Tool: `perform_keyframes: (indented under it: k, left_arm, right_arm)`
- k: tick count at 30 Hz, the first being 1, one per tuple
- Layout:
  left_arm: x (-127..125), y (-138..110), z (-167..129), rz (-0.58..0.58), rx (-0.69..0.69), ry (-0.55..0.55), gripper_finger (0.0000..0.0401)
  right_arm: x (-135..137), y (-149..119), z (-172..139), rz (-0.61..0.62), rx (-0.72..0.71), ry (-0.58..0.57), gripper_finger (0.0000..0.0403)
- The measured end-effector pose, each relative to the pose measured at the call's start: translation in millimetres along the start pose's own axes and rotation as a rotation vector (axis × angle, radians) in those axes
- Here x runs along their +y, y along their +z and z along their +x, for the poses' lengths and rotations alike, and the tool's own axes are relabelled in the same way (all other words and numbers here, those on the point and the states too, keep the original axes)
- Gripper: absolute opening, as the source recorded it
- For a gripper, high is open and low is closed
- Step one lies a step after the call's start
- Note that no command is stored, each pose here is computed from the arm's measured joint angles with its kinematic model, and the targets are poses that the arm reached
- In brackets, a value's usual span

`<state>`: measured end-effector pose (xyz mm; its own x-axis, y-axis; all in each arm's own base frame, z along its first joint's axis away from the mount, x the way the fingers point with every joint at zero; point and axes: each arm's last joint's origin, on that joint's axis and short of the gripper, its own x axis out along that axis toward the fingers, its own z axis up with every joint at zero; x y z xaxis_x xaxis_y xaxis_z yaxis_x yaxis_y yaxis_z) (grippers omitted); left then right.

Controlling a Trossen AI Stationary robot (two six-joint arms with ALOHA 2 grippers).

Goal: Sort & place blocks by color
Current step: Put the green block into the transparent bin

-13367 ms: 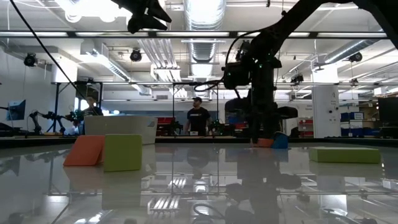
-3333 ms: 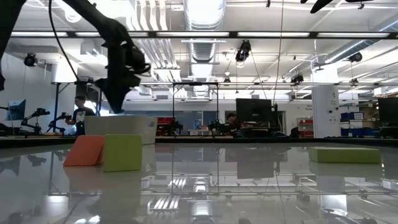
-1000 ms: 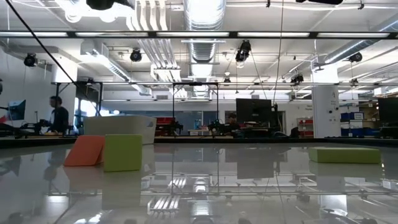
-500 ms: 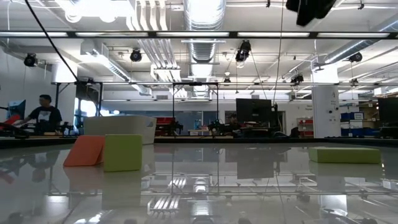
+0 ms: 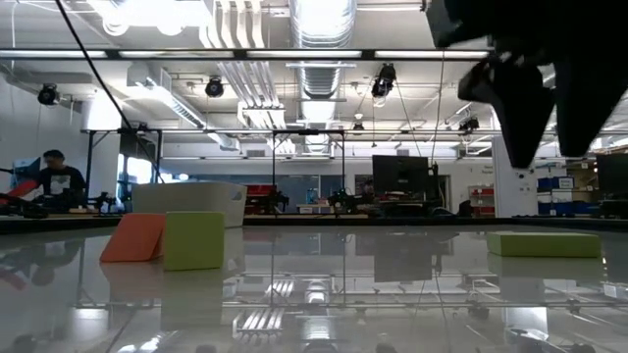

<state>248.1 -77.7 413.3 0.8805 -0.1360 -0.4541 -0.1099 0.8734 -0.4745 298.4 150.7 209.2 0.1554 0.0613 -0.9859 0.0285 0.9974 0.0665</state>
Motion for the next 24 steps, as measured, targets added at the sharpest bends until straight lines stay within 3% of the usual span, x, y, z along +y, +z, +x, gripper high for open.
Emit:
perform_keyframes:
  k: [10, 17, 24]
  left_arm:
    - [-8, 0, 1, 0.005, -0.057, -0.002, 0.0231]
    - [-8, 2, 0, -0.001, -0.096, 0.017, 0.0231]
    - [-7, 3, 0, -0.001, -0.11, 0.036, 0.0231]
  right_arm:
    - [-12, -22, 35, 0.033, 0.004, -0.005, 0.0235]
    - [-26, -33, 55, 0.158, 0.017, -0.017, 0.0233]
    - [-29, -36, 63, 0.151, 0.003, 0.003, 0.0204]
